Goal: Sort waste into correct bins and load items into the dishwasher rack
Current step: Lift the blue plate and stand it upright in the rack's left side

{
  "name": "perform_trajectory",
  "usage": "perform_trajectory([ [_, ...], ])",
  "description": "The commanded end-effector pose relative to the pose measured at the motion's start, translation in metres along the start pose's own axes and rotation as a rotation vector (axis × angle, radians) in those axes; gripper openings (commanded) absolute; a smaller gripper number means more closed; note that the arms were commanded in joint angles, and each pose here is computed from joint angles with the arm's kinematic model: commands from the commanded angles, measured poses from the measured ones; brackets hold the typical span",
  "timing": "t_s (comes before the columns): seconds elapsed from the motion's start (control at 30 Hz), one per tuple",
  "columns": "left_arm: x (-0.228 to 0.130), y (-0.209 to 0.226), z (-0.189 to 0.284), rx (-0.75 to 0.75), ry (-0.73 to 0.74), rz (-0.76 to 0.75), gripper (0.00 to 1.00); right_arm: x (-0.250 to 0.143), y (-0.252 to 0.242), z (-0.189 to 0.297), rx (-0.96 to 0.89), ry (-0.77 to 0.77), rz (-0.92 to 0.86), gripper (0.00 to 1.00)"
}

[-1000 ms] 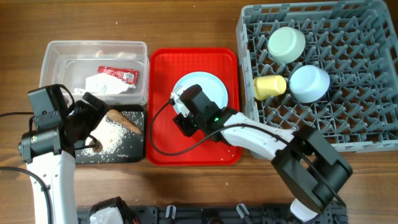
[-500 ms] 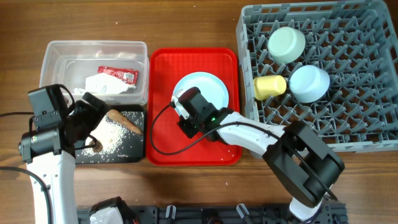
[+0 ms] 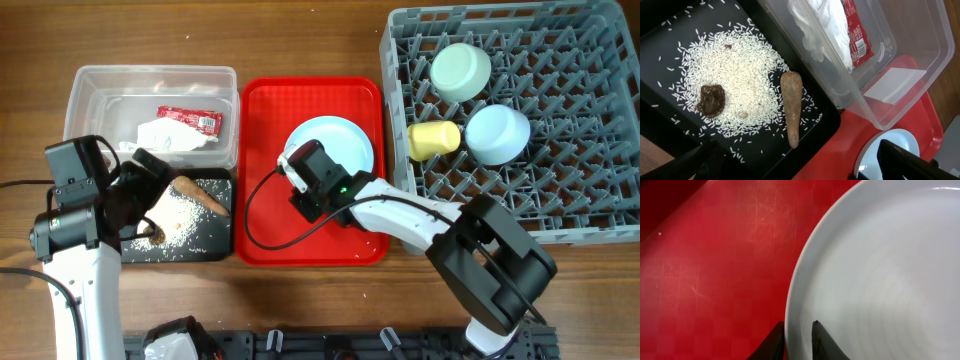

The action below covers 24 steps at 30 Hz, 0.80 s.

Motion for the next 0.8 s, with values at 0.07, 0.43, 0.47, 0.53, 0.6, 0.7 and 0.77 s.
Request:
perform_trajectory([
  [0.07,0.001,0.000,0.001,-0.006,-0.001,0.010,1.00,-0.018,0.002,-0.001,0.007,0.059,-0.006,0.19],
  [0.43,0.001,0.000,0.001,-0.006,-0.001,0.010,1.00,-0.029,0.004,-0.005,0.013,0.090,0.002,0.17],
  [0.47,0.001,0.000,0.001,-0.006,-0.001,0.010,1.00,-0.030,0.004,-0.006,0.014,0.095,0.001,0.17],
  [0.53,0.001,0.000,0.001,-0.006,-0.001,0.010,1.00,-0.031,0.004,-0.007,0.014,0.097,0.000,0.17],
  [0.6,0.001,0.000,0.001,-0.006,-0.001,0.010,1.00,-0.030,0.004,-0.007,0.014,0.094,0.000,0.16],
  [0.7,0.001,0.000,0.001,-0.006,-0.001,0.010,1.00,-0.027,0.004,-0.006,0.013,0.088,0.002,0.04],
  [0.77,0.001,0.000,0.001,-0.006,-0.001,0.010,1.00,-0.011,0.001,0.001,0.007,0.046,0.019,0.05],
])
Point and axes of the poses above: each gripper's point midway between its finger pads, its own z axis back along the fingers, its own y axis along the line the jaws close on, x = y × z, the point moved 1 cm from there along z, back along the fingers, and after that the axes turned 9 degrees about z, right-handed, at the moved point
